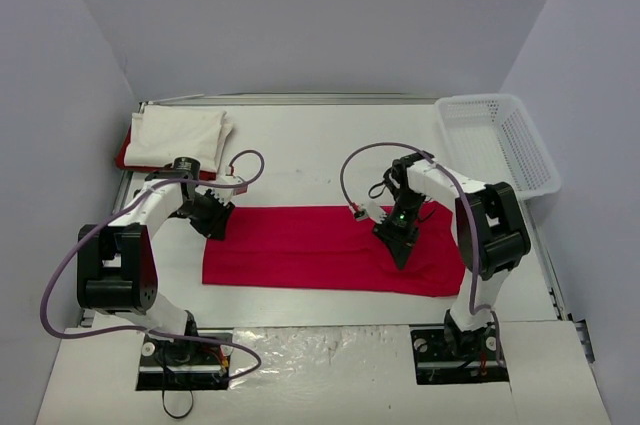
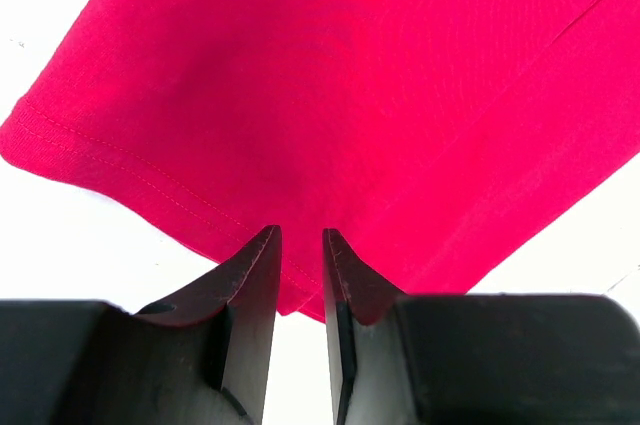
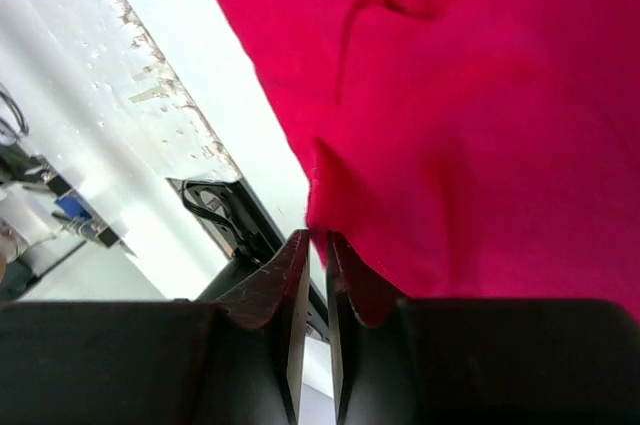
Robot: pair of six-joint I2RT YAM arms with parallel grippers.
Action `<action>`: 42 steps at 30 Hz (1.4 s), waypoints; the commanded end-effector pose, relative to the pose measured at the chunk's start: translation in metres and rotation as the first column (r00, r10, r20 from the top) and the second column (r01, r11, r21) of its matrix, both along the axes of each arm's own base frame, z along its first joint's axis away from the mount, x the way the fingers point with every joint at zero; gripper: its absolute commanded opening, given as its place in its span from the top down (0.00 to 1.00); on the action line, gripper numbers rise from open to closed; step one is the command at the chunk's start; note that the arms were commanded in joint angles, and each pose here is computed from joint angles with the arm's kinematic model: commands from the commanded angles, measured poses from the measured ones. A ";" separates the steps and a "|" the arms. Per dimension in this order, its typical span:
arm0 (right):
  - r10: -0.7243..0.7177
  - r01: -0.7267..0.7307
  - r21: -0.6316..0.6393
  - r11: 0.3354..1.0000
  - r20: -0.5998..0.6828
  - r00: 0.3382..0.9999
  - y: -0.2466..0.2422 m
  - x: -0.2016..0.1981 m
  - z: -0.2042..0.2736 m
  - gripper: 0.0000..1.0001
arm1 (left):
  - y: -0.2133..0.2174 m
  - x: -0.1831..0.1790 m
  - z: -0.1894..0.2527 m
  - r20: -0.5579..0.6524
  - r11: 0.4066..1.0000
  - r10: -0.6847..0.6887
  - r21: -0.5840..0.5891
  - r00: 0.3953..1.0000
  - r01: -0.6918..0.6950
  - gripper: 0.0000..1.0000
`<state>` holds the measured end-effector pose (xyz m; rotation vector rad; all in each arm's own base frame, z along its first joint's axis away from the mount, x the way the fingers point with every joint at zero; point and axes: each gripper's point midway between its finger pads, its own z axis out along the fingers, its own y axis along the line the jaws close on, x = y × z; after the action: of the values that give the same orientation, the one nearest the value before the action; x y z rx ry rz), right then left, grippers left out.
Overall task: Fold and stack the t-shirts
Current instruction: Fold the other side of the tshirt into a rectangle, then rotate the tshirt 90 degrees
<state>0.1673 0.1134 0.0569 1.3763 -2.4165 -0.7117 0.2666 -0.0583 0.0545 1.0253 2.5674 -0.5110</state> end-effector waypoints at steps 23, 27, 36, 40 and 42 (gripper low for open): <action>-0.136 0.159 -0.125 0.979 0.177 0.975 -0.047 0.016 0.014 0.77 | -0.031 -0.003 -0.010 -0.054 0.955 -0.226 0.187 0.973 0.232 0.78; -0.177 0.216 -0.180 0.960 0.211 0.961 -0.068 0.019 0.002 0.99 | -0.027 -0.002 -0.024 -0.118 0.934 -0.245 0.238 0.962 0.267 0.78; -0.195 0.239 -0.258 0.936 0.185 0.963 -0.078 0.035 -0.036 1.00 | -0.024 -0.011 -0.042 -0.223 0.908 -0.255 0.279 0.941 0.312 0.82; -0.236 0.289 -0.249 0.924 0.220 0.946 -0.079 0.077 -0.046 1.00 | -0.023 -0.019 -0.045 -0.259 0.900 -0.262 0.284 0.930 0.332 0.82; -0.271 0.328 -0.241 0.913 0.241 0.932 -0.080 0.108 -0.053 1.00 | -0.021 -0.022 -0.046 -0.274 0.898 -0.262 0.283 0.926 0.338 0.82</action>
<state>0.2298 0.0392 0.0073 1.0482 -2.6940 -0.3401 0.2660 -0.0922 0.0212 1.5115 2.6763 -0.2893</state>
